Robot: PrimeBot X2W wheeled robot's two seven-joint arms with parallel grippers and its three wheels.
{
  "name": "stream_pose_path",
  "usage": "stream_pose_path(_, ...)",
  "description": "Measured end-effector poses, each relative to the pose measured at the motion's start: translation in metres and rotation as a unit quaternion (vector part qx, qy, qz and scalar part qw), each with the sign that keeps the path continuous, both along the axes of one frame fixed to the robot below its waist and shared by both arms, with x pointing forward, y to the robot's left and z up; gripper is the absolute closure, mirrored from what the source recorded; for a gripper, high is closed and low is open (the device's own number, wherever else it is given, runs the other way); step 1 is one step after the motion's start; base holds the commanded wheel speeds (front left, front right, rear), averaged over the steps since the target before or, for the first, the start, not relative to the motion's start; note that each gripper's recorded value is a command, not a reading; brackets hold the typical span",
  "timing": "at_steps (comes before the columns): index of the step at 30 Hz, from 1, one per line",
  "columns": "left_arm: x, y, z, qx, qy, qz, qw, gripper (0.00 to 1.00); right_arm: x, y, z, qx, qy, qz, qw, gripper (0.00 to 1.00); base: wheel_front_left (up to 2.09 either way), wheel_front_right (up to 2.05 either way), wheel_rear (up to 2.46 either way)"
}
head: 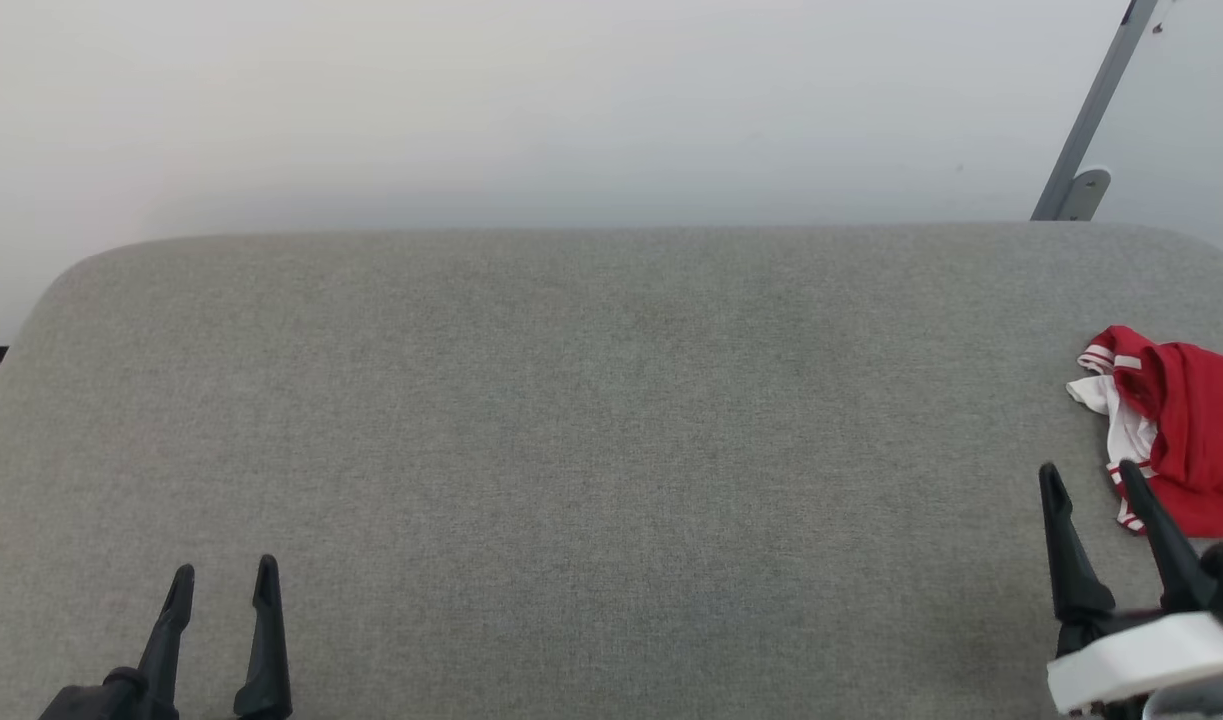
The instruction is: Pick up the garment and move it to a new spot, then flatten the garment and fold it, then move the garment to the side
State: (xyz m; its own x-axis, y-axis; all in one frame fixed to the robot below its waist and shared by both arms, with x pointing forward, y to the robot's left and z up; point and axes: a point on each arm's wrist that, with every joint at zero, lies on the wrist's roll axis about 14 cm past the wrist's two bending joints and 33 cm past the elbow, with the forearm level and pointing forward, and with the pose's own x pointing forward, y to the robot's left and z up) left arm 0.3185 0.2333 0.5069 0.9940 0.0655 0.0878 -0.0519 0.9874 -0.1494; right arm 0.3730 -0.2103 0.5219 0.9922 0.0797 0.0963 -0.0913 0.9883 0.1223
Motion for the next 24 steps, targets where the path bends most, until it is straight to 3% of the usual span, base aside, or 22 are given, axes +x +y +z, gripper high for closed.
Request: stream_pose_path(24, -0.006, -0.006, 0.003, 0.007, -0.007, -0.001, 1.000, 0.00, -0.019, -0.002, -0.006, 0.015, 0.002, -0.017, 1.000, 0.00, 0.00, 0.00, 0.00)
